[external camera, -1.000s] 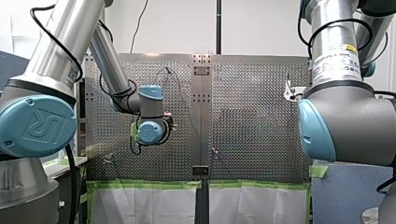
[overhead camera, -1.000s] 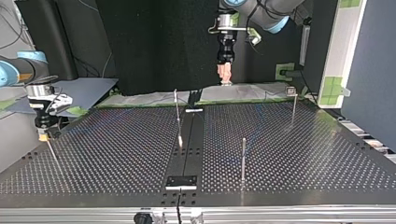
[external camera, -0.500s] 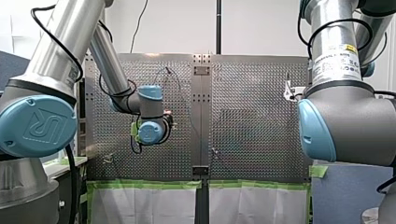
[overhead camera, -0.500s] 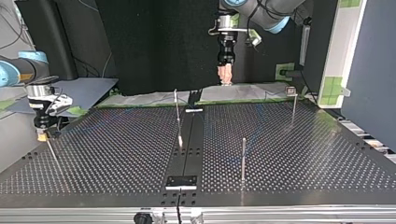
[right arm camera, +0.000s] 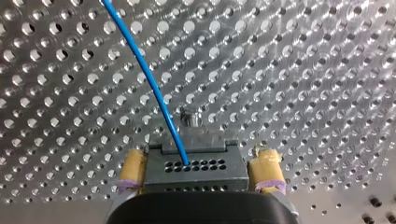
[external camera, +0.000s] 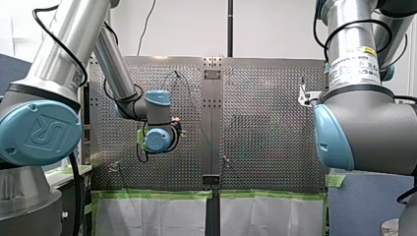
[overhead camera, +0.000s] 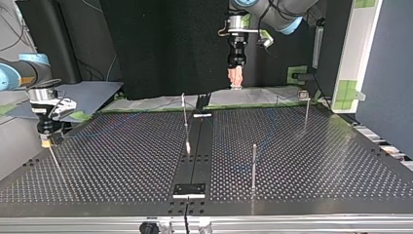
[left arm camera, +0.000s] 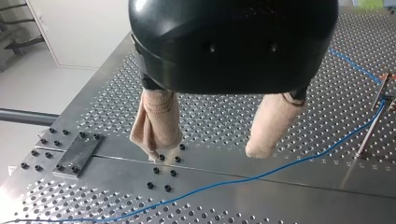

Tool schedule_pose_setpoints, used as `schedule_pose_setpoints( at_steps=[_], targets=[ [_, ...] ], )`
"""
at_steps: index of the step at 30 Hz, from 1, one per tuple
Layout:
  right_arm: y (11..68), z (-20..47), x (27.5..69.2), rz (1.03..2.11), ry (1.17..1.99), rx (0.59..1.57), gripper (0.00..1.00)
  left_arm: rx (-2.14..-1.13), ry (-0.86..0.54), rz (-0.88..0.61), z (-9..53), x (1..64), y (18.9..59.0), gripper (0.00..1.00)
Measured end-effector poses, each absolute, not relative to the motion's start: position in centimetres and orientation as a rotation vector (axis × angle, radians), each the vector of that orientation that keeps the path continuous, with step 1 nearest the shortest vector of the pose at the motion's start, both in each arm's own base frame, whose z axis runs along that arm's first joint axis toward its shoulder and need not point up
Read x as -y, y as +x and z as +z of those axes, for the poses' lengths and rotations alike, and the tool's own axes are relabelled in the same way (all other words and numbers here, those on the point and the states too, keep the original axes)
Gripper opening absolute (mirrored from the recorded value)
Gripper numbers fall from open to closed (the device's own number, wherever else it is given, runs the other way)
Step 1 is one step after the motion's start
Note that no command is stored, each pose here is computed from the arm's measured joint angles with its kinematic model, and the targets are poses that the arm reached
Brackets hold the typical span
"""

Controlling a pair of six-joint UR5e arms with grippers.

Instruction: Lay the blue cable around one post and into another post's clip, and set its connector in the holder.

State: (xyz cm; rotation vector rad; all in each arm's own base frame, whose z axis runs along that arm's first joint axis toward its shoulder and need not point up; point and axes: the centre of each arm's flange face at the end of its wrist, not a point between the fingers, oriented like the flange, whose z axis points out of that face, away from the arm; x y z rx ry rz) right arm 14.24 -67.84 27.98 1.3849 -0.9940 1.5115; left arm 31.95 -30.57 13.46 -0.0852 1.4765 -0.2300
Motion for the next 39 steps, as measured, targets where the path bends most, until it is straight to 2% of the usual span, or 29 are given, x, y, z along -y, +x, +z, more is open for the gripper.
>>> schedule_pose_setpoints(
  at_steps=[39],
  targets=[
    [14.6,27.8,67.6,1.565,1.447,0.944,0.99,-1.491,-0.099,-0.202,13.0,29.4,32.1,0.99]
  ],
)
